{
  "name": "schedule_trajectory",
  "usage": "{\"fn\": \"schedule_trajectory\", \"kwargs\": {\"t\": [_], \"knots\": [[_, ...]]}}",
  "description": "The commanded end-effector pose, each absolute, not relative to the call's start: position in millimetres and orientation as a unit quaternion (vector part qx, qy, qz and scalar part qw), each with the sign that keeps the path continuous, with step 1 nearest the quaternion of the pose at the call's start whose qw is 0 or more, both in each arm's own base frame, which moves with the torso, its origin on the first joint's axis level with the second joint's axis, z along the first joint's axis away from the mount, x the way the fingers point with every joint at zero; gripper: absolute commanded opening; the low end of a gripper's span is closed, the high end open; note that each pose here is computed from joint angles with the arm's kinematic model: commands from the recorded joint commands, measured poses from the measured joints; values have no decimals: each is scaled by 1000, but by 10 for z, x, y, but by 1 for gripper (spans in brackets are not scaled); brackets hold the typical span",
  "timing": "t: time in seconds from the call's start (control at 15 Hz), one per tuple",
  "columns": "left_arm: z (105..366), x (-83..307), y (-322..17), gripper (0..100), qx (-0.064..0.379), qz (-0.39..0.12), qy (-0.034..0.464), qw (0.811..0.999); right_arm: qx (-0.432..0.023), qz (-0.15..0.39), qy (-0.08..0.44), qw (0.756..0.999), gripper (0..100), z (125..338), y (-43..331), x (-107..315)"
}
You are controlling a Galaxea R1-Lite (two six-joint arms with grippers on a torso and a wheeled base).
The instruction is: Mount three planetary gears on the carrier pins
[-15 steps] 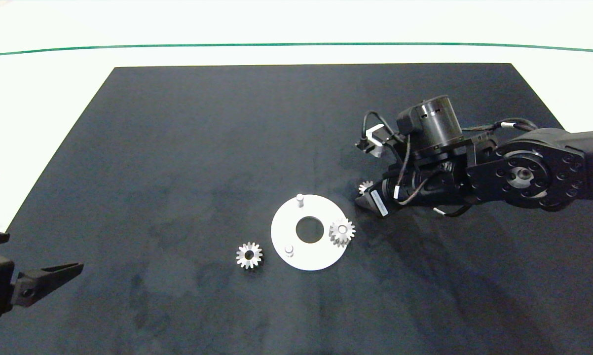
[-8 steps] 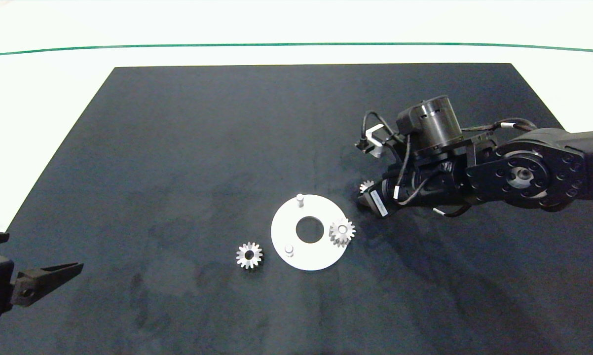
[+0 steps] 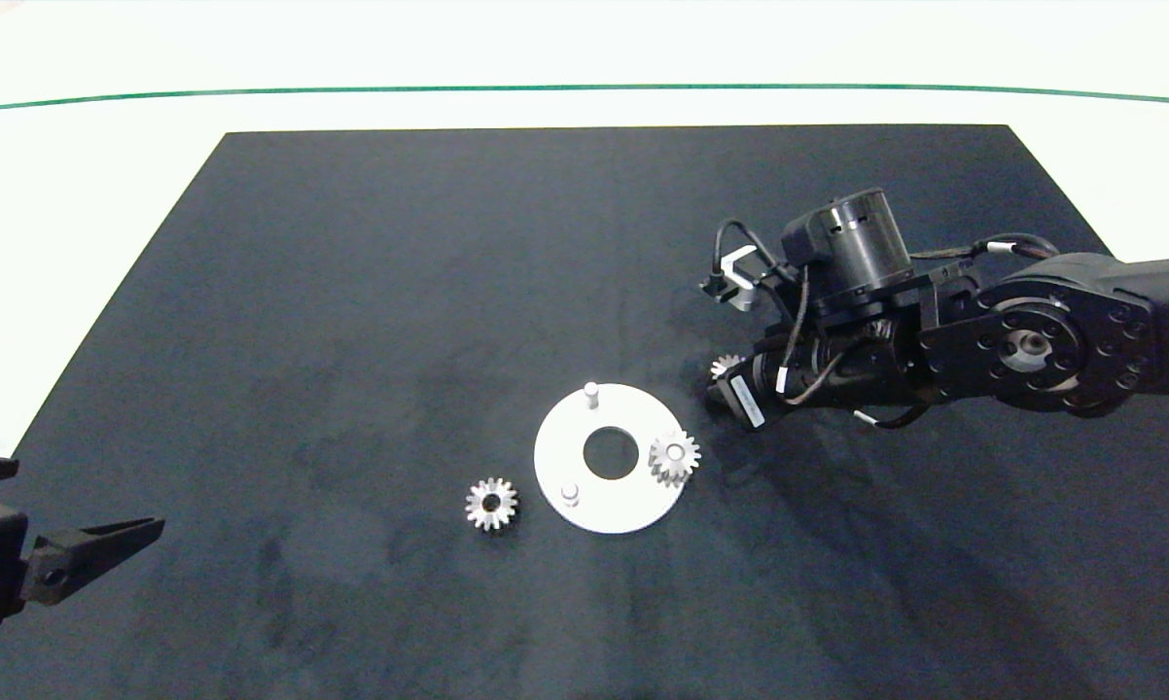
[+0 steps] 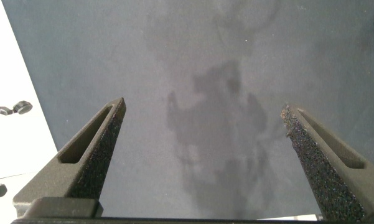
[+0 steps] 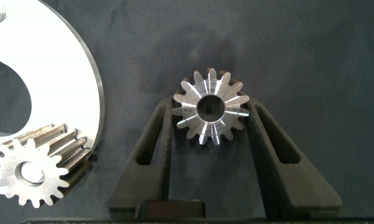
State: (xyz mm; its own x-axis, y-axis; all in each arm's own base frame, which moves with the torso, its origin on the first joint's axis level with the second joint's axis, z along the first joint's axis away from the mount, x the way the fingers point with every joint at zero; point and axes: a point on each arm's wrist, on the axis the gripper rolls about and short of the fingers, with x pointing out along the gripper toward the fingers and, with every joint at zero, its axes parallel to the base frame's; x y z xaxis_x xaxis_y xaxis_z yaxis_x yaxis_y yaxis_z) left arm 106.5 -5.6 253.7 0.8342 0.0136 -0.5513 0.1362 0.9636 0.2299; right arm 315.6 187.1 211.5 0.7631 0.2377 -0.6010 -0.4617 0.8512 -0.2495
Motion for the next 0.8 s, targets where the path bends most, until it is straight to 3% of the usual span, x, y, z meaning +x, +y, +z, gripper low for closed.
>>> {"fn": "schedule_trajectory", "kwargs": {"t": [0.07, 0.53, 0.8], "knots": [[2534, 1066, -56, 100, 131, -32, 288, 948, -197, 192, 289, 917, 27, 2100, 1876, 3149], [2531, 1062, -56, 100, 131, -32, 288, 948, -196, 192, 291, 917, 13, 2104, 1878, 3110], [2531, 1062, -56, 100, 132, -32, 288, 948, -193, 195, 278, 920, 13, 2203, 1873, 3042]]}}
